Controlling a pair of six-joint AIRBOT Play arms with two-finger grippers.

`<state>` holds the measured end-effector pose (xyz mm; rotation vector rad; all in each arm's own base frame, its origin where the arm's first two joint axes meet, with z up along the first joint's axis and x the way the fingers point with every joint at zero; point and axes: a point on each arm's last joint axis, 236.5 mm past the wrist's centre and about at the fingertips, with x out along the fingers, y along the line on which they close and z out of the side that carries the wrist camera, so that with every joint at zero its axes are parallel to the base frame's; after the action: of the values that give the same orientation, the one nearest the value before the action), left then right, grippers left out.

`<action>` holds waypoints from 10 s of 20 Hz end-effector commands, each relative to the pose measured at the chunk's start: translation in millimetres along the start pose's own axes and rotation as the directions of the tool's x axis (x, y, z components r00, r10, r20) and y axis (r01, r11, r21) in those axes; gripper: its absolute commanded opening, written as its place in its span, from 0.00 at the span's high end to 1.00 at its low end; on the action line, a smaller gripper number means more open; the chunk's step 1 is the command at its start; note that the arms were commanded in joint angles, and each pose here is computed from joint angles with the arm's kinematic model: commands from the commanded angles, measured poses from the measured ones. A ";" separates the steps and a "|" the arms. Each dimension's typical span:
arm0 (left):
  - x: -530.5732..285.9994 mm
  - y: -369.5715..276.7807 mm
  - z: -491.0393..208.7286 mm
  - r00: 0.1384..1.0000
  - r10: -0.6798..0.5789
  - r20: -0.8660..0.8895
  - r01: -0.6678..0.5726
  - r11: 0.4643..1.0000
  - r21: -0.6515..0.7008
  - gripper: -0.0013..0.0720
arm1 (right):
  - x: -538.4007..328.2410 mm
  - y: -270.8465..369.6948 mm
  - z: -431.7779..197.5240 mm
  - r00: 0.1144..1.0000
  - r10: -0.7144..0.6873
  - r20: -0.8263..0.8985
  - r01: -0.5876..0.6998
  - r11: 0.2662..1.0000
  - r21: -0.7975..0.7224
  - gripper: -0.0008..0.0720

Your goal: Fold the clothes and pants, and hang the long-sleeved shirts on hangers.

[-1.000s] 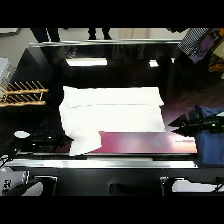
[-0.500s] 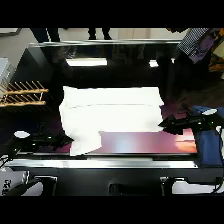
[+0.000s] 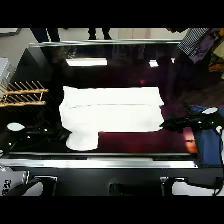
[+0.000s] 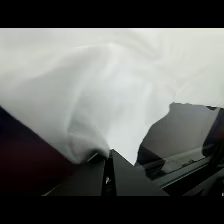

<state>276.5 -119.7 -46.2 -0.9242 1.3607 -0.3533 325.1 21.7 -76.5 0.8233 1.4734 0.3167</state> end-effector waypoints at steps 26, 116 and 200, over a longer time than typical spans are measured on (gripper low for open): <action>-39.4 -61.5 129.8 0.990 0.127 0.060 -0.136 0.974 0.180 0.96 | -33.3 42.3 60.6 0.928 -0.116 0.353 0.165 0.980 -0.112 0.95; 353.3 -289.4 -72.0 0.939 -0.191 -0.285 0.227 0.969 0.099 0.96 | -180.4 134.0 44.2 0.885 -0.298 0.358 0.363 0.922 -0.131 0.94; -151.7 -181.1 173.2 0.940 0.211 0.268 -0.294 0.900 0.323 0.96 | 54.8 167.8 103.4 0.961 0.274 0.040 -0.267 0.954 -0.134 0.95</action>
<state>455.5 -63.1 178.9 -0.4573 1.1376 -0.2739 455.4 153.3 -51.4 0.8838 1.3598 0.6003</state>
